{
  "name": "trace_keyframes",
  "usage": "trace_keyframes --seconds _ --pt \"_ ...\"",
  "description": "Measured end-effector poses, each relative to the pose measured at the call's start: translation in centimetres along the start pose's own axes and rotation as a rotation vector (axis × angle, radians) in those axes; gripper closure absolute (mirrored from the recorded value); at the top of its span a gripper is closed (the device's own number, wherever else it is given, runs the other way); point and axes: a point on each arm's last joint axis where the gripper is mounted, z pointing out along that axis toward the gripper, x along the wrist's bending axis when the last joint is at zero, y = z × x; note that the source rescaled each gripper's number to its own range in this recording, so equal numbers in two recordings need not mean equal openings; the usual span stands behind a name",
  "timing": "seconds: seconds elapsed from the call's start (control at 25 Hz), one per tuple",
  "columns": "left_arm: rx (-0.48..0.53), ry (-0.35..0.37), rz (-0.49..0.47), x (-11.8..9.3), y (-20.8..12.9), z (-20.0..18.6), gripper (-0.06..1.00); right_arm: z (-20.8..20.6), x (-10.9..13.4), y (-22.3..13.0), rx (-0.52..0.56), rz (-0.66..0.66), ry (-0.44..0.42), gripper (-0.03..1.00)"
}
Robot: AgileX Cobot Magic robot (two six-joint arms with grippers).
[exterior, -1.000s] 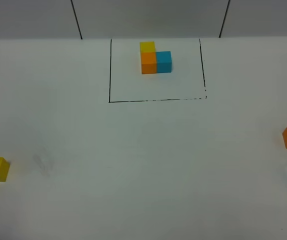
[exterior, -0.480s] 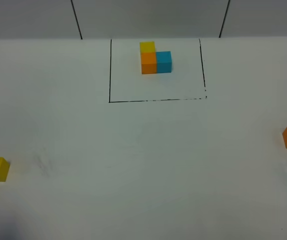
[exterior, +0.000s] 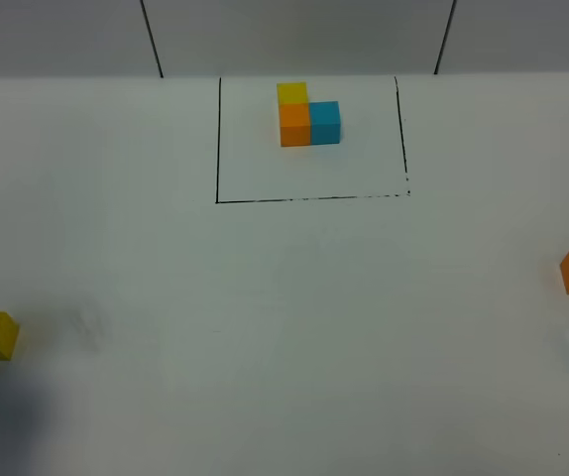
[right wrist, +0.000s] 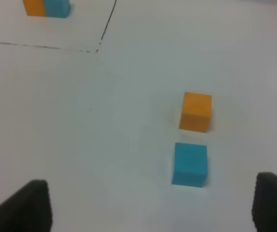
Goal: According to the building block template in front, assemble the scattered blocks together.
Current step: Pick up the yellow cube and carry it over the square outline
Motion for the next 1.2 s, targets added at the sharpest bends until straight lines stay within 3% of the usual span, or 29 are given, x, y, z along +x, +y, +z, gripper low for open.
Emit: trace_keyframes --seconds 0.56,0.96,1.2 --pt "0.103 -0.018 0.088 -1.8 4.9 7.9 0.11 0.0 0.0 0.0 0.000 -0.001 0.000 0.24" --pt "0.085 -0.047 0.149 -2.9 6.5 11.8 0.11 0.0 0.0 0.0 0.000 -0.001 0.000 0.24" --pt "0.112 -0.053 0.063 -1.5 6.6 12.8 0.11 0.0 0.0 0.0 0.000 -0.001 0.000 0.24"
